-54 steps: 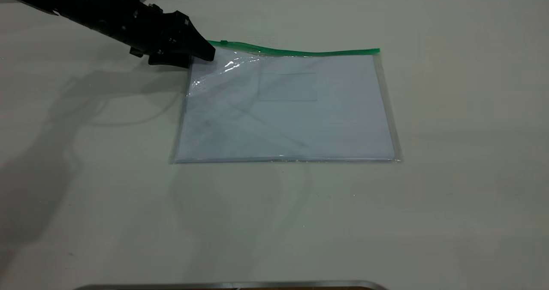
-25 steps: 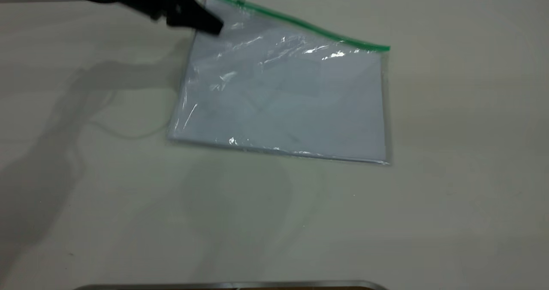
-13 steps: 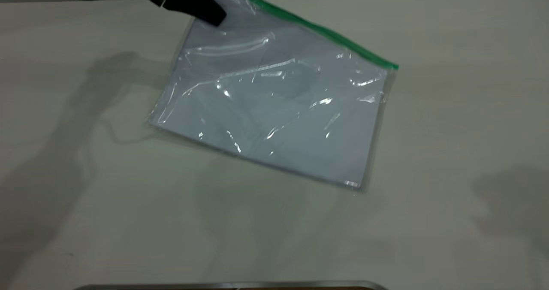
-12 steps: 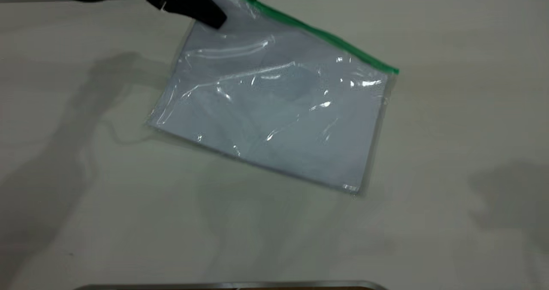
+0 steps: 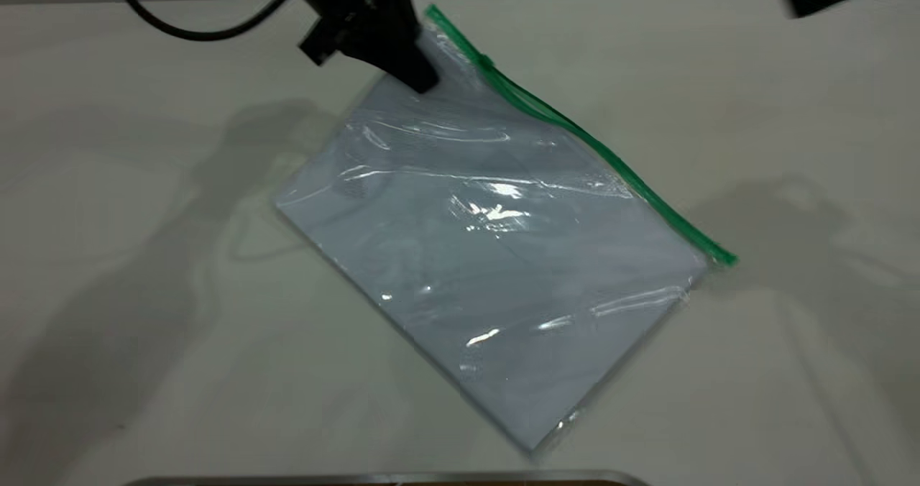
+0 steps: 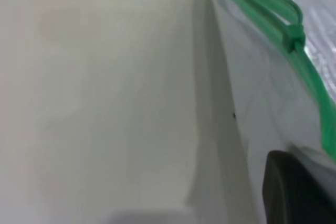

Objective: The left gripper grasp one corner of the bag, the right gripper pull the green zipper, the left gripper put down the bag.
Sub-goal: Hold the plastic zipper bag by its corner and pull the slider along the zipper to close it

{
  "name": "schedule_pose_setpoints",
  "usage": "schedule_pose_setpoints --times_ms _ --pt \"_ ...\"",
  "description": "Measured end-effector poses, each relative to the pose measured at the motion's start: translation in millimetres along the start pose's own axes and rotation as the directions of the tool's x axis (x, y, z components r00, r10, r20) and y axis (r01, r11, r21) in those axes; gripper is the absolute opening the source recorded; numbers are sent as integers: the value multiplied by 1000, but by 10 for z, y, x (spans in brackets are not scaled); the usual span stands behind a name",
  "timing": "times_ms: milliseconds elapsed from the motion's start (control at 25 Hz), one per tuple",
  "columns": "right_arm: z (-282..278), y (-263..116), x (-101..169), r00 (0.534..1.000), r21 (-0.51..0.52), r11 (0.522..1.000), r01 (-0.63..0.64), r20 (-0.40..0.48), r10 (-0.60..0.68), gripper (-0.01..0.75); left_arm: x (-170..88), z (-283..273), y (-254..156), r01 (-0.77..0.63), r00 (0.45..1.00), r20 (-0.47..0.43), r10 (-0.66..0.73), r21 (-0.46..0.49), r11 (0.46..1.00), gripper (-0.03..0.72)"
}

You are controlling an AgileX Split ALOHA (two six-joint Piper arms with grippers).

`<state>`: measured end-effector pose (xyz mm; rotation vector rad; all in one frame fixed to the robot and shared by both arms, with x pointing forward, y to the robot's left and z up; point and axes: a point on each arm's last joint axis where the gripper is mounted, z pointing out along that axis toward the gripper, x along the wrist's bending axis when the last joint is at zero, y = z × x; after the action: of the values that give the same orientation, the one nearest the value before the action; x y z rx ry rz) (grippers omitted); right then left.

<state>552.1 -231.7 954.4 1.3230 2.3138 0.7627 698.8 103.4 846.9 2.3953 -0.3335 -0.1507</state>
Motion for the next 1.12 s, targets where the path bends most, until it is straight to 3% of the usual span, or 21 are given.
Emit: schedule_pose_setpoints --times_ms 320,560,1120 --pt "448 338 296 987 -32 991 127 -97 -130 502 78 179 173 -52 994 -92 56 41 998 53" --pt "747 310 498 968 -10 981 193 -160 -192 502 94 220 310 -29 993 -118 22 -59 998 53" --pt "1031 294 525 964 -59 980 189 -181 -197 502 90 218 345 -47 993 -116 36 -96 994 53"
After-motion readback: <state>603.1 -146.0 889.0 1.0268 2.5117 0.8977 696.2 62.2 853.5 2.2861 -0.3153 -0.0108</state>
